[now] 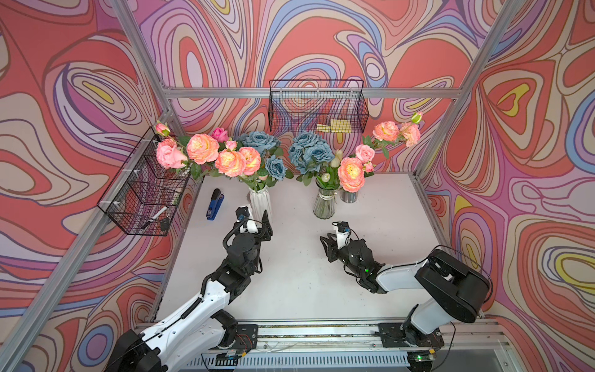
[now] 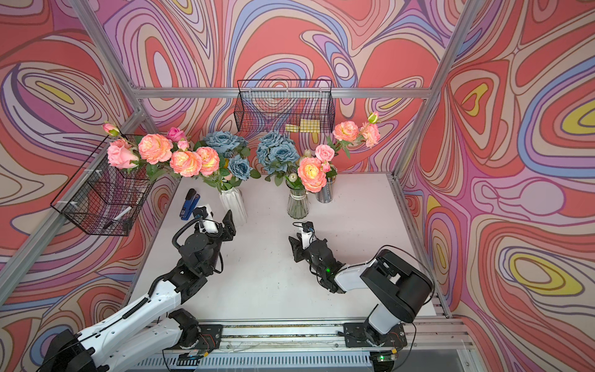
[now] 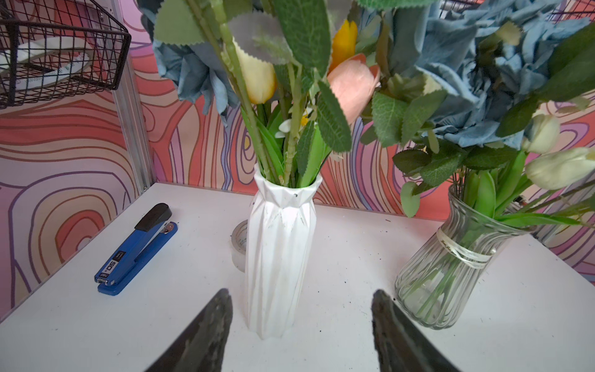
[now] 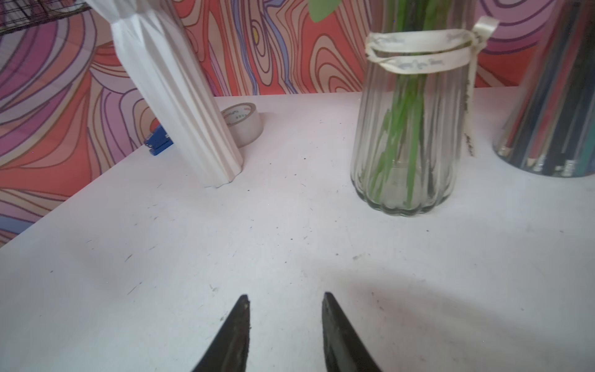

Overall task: Pick out pink flowers from the vase
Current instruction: Pick up the flower from the vase.

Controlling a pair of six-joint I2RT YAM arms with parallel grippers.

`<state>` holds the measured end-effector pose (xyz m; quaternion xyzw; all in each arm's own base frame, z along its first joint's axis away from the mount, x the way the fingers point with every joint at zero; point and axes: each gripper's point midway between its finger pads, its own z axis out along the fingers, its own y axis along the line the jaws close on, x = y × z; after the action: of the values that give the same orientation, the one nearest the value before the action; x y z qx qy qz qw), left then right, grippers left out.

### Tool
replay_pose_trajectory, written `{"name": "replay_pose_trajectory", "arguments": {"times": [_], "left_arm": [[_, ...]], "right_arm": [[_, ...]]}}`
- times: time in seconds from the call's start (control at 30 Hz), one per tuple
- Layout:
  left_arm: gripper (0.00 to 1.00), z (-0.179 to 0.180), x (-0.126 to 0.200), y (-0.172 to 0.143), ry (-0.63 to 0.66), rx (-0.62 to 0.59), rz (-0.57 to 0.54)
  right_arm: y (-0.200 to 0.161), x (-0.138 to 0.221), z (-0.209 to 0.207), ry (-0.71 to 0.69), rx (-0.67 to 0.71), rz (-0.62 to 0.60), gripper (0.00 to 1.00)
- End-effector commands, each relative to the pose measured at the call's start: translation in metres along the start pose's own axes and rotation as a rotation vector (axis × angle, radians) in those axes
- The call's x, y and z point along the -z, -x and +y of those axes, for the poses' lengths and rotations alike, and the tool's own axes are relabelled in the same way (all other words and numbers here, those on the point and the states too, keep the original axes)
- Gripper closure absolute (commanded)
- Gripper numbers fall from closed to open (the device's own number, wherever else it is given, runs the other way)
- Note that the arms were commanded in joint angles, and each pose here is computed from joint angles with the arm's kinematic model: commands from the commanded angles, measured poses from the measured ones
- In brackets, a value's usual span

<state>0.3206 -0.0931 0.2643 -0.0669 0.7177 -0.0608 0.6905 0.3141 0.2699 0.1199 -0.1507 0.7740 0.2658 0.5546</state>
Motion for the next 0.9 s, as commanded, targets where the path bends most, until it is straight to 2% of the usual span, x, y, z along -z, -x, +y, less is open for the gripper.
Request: {"name": "replay_pose_trajectory", "arguments": {"times": [0.0,0.23,0.4,0.57,0.6,0.7,0.73,0.87], "left_arm": [[0.29,0.005,0.009,0.024,0.014,0.035,-0.071],[0.28,0.014,0.006,0.057,0.075,-0.024,-0.206],[0.28,0.036,-0.009,0.068,0.075,0.045,-0.225],[0.25,0.047,-0.027,0.068,-0.032,0.078,-0.218],[0.2,0.043,-0.032,0.08,-0.067,0.084,-0.238],[0.02,0.035,-0.044,0.079,-0.153,0.072,-0.24],[0.0,0.031,-0.046,0.077,-0.183,0.064,-0.24],[0.04,0.013,-0.057,0.069,-0.283,0.013,-0.193]], "right_arm": [[0.015,0.003,0.013,0.05,-0.01,-0.024,0.59],[0.014,0.014,0.009,0.049,-0.069,-0.058,0.57],[0.013,0.017,0.011,0.068,-0.083,-0.061,0.57],[0.012,0.021,0.005,0.038,-0.087,-0.068,0.58],[0.011,0.021,0.003,0.03,-0.085,-0.065,0.58],[0.008,0.018,0.0,0.02,-0.091,-0.055,0.58],[0.006,0.017,-0.001,0.017,-0.094,-0.048,0.58],[-0.002,0.011,-0.006,0.004,-0.109,-0.028,0.58]]}}
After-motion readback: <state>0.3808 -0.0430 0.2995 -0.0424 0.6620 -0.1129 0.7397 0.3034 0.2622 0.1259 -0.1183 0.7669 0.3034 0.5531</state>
